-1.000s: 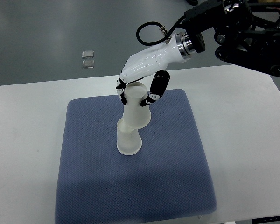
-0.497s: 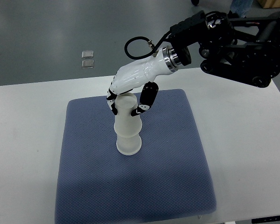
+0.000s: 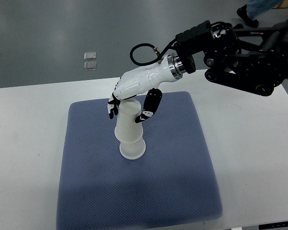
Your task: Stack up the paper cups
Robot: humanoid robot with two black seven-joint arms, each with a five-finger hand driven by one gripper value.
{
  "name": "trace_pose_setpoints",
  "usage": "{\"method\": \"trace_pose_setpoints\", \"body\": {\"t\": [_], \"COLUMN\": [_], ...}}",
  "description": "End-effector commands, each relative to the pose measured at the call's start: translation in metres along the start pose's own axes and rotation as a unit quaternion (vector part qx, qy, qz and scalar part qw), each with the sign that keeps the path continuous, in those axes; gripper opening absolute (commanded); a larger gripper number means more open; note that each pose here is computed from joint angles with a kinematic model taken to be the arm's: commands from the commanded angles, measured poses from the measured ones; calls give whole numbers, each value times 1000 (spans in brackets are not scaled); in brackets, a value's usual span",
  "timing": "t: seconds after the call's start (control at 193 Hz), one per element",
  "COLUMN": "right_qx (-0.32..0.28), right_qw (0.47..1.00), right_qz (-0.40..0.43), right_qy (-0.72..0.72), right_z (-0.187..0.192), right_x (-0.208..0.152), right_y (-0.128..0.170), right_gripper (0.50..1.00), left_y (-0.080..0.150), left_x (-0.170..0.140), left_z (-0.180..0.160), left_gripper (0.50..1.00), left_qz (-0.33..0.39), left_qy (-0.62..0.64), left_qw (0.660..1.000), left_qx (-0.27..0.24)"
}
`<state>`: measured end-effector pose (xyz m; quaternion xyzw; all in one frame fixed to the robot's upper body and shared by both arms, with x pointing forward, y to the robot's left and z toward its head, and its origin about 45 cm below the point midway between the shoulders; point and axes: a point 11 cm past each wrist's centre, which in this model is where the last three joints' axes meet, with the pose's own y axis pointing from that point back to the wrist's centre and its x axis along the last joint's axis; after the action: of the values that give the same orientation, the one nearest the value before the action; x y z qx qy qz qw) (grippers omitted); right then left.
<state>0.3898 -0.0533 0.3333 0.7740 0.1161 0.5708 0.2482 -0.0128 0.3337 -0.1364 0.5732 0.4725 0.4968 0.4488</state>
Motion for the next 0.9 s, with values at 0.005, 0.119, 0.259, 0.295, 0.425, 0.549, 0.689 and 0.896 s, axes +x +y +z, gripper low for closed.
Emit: {"method": "trace_pose_setpoints", "body": {"t": [0.005, 0.119, 0.259, 0.295, 0.425, 0.549, 0.689, 0.896], "right_qx": [1, 2, 2, 1, -1, -17, -65, -130], "right_qw": [1000, 1000, 1000, 1000, 1000, 999, 993, 963], "right_qz": [1, 2, 2, 3, 4, 33, 73, 161], "right_qy": [-2, -3, -3, -4, -5, -15, -61, -175], "right_z": [0, 0, 0, 0, 2, 13, 47, 92], "right_x": [0, 0, 0, 0, 1, 12, 10, -15], "right_y": [0, 0, 0, 1, 3, 12, 29, 50], "right_gripper": [787, 799, 838, 848, 881, 899, 907, 909], "left_y": [0, 0, 0, 0, 0, 0, 0, 0], "left_x": [0, 0, 0, 0, 0, 0, 0, 0], "left_z": [0, 0, 0, -1, 0, -1, 0, 0], "left_gripper": [1000, 1000, 1000, 1000, 1000, 1000, 1000, 1000], "left_qz": [0, 0, 0, 0, 0, 0, 0, 0], "left_qy": [0, 0, 0, 1, 0, 1, 0, 0], "left_qw": [1000, 1000, 1000, 1000, 1000, 1000, 1000, 1000], "left_qx": [0, 0, 0, 1, 0, 1, 0, 0]}}
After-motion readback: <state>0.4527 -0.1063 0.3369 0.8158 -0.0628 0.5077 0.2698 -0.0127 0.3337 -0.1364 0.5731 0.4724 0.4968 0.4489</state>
